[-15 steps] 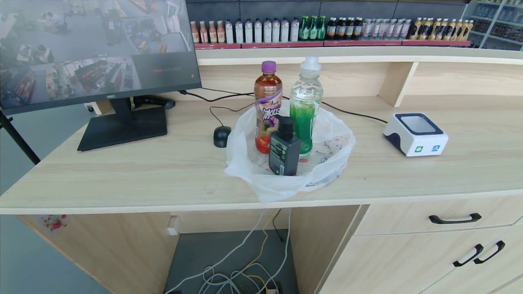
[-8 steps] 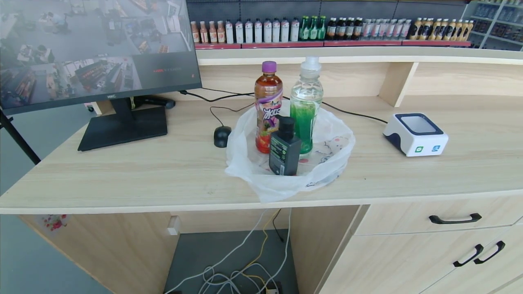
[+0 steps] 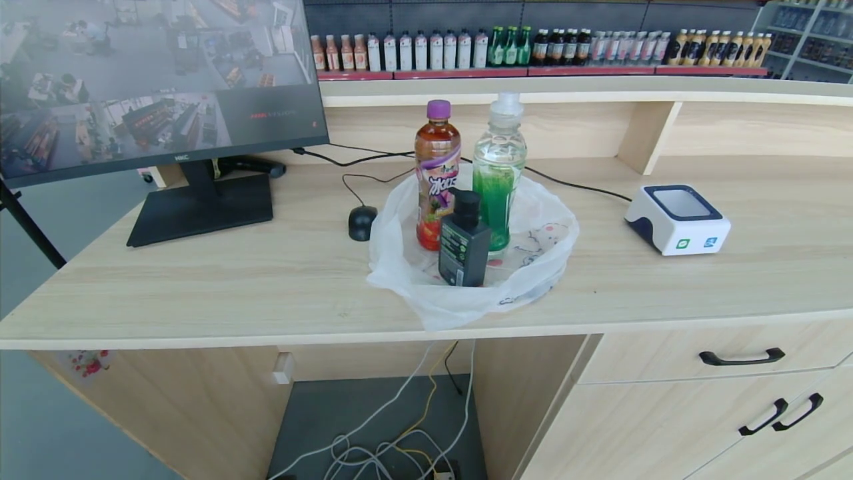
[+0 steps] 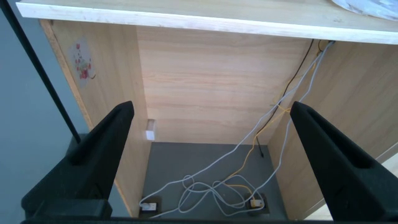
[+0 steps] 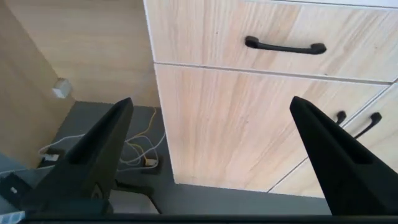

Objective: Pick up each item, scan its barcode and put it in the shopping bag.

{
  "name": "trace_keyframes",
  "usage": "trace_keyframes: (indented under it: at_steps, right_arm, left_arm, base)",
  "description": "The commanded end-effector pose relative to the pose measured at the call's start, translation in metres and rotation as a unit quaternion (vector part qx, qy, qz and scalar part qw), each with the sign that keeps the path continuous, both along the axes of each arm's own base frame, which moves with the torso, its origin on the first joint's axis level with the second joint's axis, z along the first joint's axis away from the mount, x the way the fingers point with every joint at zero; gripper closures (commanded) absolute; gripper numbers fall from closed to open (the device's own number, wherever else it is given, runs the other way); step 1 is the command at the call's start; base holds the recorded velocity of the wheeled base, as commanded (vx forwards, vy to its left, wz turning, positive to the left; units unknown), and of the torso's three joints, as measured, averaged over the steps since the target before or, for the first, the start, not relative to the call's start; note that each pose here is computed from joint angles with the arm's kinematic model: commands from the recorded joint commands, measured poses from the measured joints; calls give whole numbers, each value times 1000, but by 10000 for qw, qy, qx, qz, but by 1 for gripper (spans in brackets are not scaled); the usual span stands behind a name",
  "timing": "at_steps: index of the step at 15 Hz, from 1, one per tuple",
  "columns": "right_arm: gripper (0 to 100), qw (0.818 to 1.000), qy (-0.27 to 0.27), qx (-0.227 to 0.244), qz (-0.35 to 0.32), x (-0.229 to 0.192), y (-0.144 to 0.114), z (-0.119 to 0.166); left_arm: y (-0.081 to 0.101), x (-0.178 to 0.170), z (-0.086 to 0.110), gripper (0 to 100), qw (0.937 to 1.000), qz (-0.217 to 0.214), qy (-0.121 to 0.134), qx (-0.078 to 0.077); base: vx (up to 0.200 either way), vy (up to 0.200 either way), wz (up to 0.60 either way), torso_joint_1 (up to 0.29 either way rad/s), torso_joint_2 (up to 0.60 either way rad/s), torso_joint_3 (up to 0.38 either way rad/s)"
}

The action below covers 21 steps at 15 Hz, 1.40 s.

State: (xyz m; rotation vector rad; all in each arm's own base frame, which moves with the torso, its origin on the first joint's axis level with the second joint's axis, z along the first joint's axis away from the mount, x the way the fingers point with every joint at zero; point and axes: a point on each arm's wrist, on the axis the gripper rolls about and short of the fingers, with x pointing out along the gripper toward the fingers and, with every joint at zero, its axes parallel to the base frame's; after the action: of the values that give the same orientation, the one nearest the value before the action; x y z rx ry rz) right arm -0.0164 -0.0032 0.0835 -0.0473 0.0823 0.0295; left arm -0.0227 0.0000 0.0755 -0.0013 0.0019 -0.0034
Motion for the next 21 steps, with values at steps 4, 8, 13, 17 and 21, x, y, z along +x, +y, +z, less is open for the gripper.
trace_keyframes:
  at_steps: [4,8,13,17,21]
  right_arm:
    - [0,9993,-94,15,-355,-2,1,0]
    - [0,9981,-492,163,-335,-8,2,-2]
    - [0,9976,-440,398,-353,-7,2,-7]
    - [0,9974,-440,451,-362,-7,2,-7]
    - [0,9974,-440,451,-355,-7,2,-7]
  left_arm:
    - [0,0,0,0,10000,2,-2,-1]
    - [0,0,0,0,10000,2,-2,-1]
    - [0,0,0,0,10000,2,-2,-1]
    - [0,0,0,0,10000,2,-2,6]
    - [0,0,0,0,10000,2,-2,6]
  base:
    - [0,0,0,0,0,0]
    - [0,0,0,0,0,0]
    - [-80,0,0,2,-1,3]
    - [-50,0,0,5,2,-1]
    - [0,-150,0,8,4,2]
